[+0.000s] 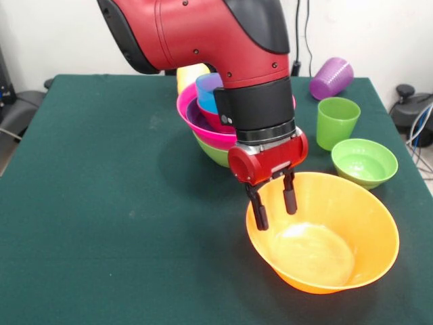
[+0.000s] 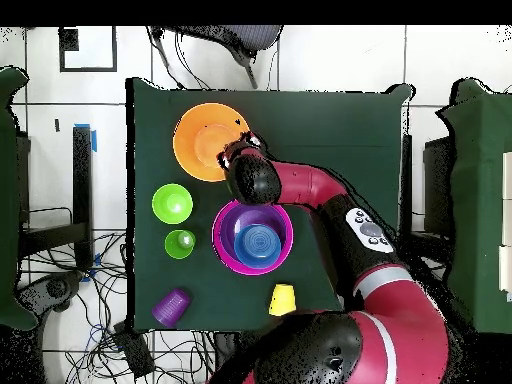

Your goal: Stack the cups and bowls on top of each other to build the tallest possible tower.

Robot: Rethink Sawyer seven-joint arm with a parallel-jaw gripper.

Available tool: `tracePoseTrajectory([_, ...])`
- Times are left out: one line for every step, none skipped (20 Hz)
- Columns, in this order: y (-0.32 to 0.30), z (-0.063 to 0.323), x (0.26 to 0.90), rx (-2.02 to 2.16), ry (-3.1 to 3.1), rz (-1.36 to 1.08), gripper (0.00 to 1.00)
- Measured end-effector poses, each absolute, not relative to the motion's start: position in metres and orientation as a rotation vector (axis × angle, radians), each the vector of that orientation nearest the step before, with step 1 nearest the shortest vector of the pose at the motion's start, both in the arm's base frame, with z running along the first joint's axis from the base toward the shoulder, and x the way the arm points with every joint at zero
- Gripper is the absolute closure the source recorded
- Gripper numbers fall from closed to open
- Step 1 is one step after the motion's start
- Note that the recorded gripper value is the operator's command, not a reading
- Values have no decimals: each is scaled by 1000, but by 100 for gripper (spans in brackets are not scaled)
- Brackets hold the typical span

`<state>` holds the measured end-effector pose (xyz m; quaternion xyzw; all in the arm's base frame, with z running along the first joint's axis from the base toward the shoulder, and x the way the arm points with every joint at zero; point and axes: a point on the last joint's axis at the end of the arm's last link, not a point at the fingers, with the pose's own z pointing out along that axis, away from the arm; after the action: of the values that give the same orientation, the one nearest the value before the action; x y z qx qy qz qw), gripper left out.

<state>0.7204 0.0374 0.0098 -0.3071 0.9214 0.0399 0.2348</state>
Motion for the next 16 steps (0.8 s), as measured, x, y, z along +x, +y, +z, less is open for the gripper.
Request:
tracePoseTrajectory([37, 10, 720, -844, 2529, 108, 0])
tracePoseTrajectory([37, 9, 720, -845, 2530, 104, 0])
tracePoseTrajectory([37, 8, 720, -848, 2532, 99, 0])
tracePoseTrajectory([37, 7, 720, -851, 2533, 94, 0])
tracePoseTrajectory([36, 7, 720, -852, 2534, 91, 0])
tracePoseTrajectory([37, 6, 720, -857, 2536, 84, 0])
tracePoseTrajectory([37, 5, 719, -860, 2538, 80, 0])
tracePoseTrajectory([36, 4, 719, -861, 2539, 77, 0])
tracePoseTrajectory([36, 4, 719, -863, 2540, 75, 0])
tracePoseTrajectory([35, 1, 717, -867, 2546, 69, 0])
tracePoseTrajectory([34, -1, 716, -868, 2551, 65, 0])
tracePoseTrajectory([33, -2, 715, -871, 2553, 62, 0])
tracePoseTrajectory([32, -3, 714, -874, 2555, 58, 0])
tracePoseTrajectory([31, -4, 712, -878, 2557, 54, 0])
tracePoseTrajectory([30, -4, 711, -884, 2557, 48, 0])
tracePoseTrajectory([27, -6, 709, -898, 2557, 36, 0])
